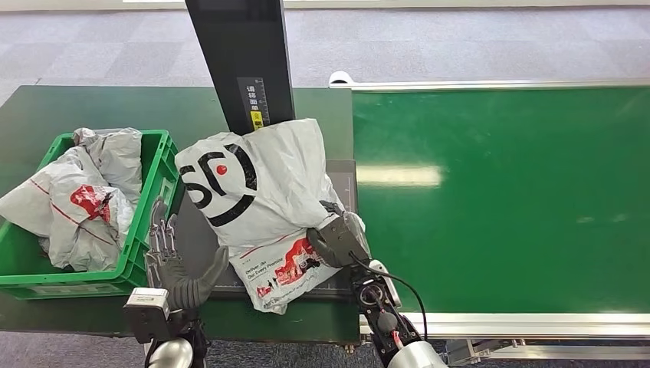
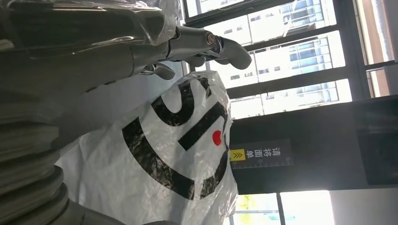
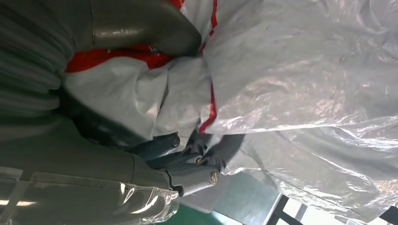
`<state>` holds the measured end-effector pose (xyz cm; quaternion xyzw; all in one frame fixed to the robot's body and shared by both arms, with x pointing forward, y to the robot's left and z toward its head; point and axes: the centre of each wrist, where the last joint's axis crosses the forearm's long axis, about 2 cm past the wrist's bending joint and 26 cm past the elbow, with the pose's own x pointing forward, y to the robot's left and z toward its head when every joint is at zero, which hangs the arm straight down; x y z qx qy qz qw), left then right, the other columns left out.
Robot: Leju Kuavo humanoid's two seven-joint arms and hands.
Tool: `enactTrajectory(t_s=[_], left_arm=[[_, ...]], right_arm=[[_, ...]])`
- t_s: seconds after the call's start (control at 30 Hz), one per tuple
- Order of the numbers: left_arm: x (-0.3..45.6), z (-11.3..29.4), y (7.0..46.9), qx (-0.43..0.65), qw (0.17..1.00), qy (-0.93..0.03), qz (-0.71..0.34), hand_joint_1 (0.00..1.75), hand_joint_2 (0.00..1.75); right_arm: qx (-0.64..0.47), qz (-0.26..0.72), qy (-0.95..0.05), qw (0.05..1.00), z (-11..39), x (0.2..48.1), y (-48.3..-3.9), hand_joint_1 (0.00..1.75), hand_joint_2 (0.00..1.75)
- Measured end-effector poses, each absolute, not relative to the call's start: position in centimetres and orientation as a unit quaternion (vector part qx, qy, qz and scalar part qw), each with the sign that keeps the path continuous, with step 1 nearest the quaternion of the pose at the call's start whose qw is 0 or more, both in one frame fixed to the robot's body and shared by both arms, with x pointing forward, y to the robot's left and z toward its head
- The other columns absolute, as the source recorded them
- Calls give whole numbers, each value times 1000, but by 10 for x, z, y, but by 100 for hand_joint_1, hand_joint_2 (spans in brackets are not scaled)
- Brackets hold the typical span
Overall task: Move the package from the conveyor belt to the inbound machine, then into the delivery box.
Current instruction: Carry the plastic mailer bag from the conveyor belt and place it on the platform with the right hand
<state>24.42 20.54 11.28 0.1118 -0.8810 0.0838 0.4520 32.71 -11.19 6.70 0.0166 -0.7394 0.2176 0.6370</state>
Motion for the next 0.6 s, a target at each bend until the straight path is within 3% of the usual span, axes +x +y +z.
enactTrajectory(t_s=[0.6], left_arm=[[244,105,207,92,466,-877,73,0,175]], right_arm=[[44,169,-790,588,69,326,-121,0,175]])
